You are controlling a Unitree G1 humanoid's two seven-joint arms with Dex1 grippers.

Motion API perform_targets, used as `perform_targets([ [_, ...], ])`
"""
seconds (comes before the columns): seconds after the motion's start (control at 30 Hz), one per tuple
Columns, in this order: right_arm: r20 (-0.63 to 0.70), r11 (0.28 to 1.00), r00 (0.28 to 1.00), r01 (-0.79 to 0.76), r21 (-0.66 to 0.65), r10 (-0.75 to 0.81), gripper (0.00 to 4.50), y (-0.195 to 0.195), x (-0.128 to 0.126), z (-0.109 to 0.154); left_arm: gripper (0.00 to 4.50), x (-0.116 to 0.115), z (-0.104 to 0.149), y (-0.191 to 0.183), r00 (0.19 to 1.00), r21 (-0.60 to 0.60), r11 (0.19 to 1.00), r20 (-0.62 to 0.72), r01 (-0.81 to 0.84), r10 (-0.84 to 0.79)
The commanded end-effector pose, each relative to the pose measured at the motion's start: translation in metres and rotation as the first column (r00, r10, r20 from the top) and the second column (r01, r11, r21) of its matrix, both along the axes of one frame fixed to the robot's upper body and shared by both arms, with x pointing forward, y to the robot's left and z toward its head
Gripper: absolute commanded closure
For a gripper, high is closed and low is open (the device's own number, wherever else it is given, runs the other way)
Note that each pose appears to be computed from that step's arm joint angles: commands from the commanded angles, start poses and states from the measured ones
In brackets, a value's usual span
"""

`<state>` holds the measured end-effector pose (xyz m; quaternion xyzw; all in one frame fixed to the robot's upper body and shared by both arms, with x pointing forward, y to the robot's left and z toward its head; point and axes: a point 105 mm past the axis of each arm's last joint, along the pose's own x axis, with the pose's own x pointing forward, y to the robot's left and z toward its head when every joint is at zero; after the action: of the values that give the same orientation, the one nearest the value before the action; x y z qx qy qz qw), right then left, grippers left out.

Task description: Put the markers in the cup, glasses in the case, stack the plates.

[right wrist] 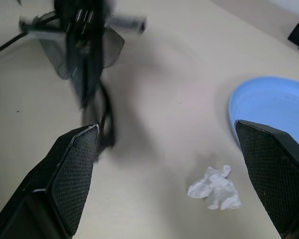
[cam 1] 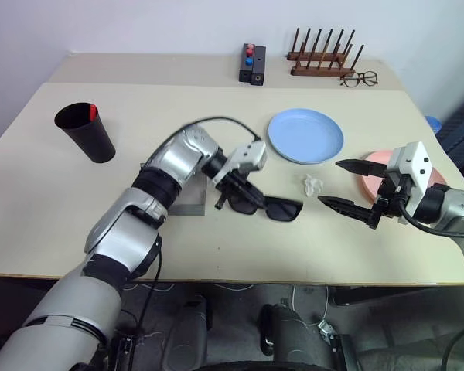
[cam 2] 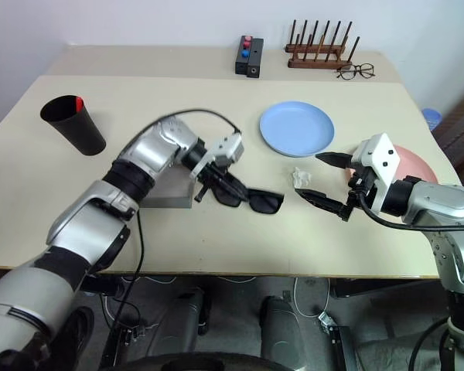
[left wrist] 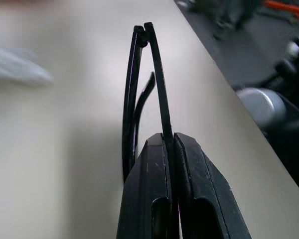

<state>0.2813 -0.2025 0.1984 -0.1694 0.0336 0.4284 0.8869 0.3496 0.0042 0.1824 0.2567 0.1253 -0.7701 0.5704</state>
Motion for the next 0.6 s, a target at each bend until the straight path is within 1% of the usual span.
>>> perform_targets([
  [0.03, 0.043, 1.000, 0.999, -0.015, 0.006, 0.015, 0.00, 0.003, 0.002, 0.010, 4.49, 0.009, 0.022, 0.005, 0.998, -0.040, 0.999, 0.054, -0.021, 0.023],
  [0.17, 0.044, 1.000, 0.999, -0.019, 0.010, 0.019, 0.00, 0.004, 0.003, 0.010, 4.49, 0.018, 0.035, 0.034, 0.993, 0.002, 0.996, 0.067, -0.093, 0.093],
  [0.3, 0.045, 1.000, 0.999, -0.019, 0.007, 0.019, 0.00, 0.004, 0.004, 0.010, 4.49, 0.025, 0.046, 0.075, 0.977, 0.064, 0.977, 0.086, -0.203, 0.197],
  [0.37, 0.046, 1.000, 0.999, -0.021, 0.010, 0.021, 0.00, 0.005, 0.005, 0.010, 4.49, 0.026, 0.052, 0.093, 0.967, 0.067, 0.966, 0.081, -0.248, 0.242],
  [0.47, 0.048, 1.000, 0.998, -0.028, 0.010, 0.027, 0.00, 0.006, 0.006, 0.011, 4.49, 0.025, 0.053, 0.127, 0.946, 0.105, 0.943, 0.100, -0.317, 0.307],
  [0.53, 0.049, 0.999, 0.998, -0.032, 0.010, 0.032, 0.00, 0.007, 0.007, 0.011, 4.49, 0.021, 0.051, 0.144, 0.942, 0.112, 0.938, 0.118, -0.328, 0.315],
  [0.6, 0.049, 0.999, 0.998, -0.038, 0.007, 0.038, 0.00, 0.008, 0.008, 0.011, 4.49, 0.016, 0.047, 0.161, 0.935, 0.113, 0.930, 0.094, -0.350, 0.341],
])
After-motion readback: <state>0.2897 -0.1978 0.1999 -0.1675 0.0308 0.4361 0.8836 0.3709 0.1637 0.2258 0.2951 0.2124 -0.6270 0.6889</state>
